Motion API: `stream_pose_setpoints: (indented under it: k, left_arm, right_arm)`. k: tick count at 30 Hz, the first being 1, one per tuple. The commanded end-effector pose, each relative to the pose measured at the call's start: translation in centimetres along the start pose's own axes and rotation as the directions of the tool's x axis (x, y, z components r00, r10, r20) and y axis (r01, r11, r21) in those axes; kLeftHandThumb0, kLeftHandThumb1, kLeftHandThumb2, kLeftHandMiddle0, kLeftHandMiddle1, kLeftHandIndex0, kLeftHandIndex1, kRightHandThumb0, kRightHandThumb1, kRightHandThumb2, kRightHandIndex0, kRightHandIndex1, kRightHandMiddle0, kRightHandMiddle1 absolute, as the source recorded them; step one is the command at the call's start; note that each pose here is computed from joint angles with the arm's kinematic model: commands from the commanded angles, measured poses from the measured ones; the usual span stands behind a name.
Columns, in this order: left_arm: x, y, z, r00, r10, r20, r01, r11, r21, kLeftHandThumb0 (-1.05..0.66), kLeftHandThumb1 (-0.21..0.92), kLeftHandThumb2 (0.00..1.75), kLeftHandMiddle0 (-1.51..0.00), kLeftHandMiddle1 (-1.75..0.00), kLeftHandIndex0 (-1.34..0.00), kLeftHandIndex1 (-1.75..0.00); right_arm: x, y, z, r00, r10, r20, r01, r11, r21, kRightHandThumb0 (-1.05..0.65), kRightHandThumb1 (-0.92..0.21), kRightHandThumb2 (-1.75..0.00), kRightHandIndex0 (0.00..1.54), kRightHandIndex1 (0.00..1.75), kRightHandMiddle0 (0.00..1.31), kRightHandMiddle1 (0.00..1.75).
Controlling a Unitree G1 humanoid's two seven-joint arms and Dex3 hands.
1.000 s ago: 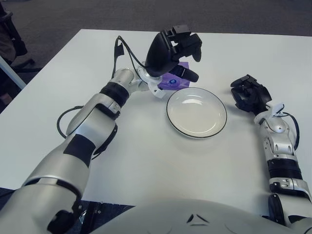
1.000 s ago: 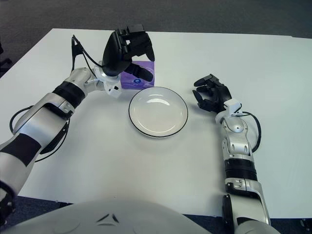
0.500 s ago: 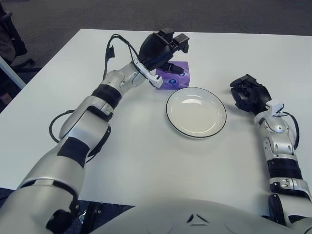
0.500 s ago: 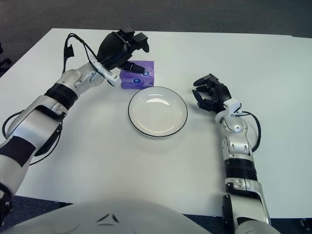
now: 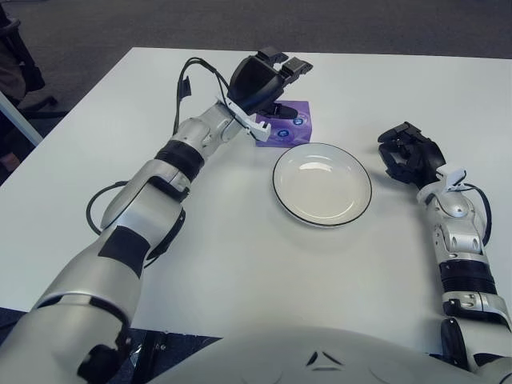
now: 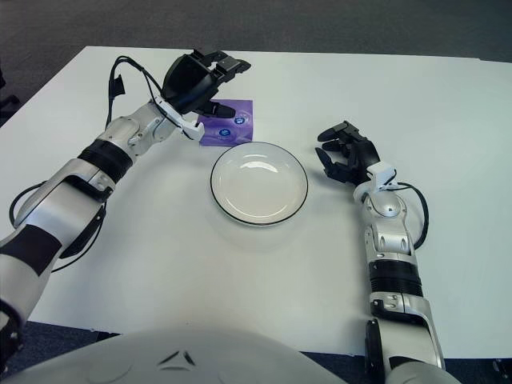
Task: Put the tissue paper into the plate.
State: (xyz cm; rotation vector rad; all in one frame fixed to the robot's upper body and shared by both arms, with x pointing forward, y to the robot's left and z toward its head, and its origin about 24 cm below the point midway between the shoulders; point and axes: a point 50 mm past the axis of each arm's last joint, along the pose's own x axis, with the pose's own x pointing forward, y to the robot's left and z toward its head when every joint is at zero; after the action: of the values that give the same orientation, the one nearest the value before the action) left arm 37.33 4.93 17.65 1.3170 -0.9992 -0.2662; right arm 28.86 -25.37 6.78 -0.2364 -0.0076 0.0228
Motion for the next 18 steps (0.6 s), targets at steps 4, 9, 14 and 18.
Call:
stream_pose_setpoints:
  k: [4,9,14,18]
  left_arm:
    - [-0.1,-0.7,-0.4,0.991,-0.116,-0.06,0.111,0.99,-0.088,-1.0,0.92,0.66,-0.36,0.0,-0.32,-0.06]
    - [0.0,-1.2,-0.2,0.975,-0.213,-0.063,0.198,0.963,-0.182,-1.04,0.92,0.66,-0.29,0.0,-0.24,-0.01]
    - [0.0,-1.3,-0.2,0.956,-0.29,-0.042,0.265,0.918,-0.295,-1.05,0.92,0.69,-0.26,0.0,-0.2,0.0]
    - [0.0,-1.4,-0.1,0.94,-0.341,-0.025,0.305,0.87,-0.387,-1.05,0.92,0.7,-0.25,0.0,-0.18,0.0]
  right_arm:
    - [-2.8,0.6,-5.6,0.958,0.037,-0.284,-0.034,0.999,0.015,-0.01,-0.7,-0.63,0.59,1.48,0.41,1.37]
    - [-2.8,0.6,-5.6,0.958,0.038,-0.283,-0.035,0.999,0.015,-0.01,-0.7,-0.63,0.59,1.48,0.41,1.37]
    - [-2.8,0.6,-5.6,0.958,0.039,-0.283,-0.036,0.999,0.014,-0.01,-0.7,-0.63,0.59,1.48,0.41,1.37]
    - [-2.8,0.6,-5.6,0.959,0.039,-0.282,-0.037,0.999,0.012,-0.01,-0.7,-0.62,0.59,1.48,0.41,1.37]
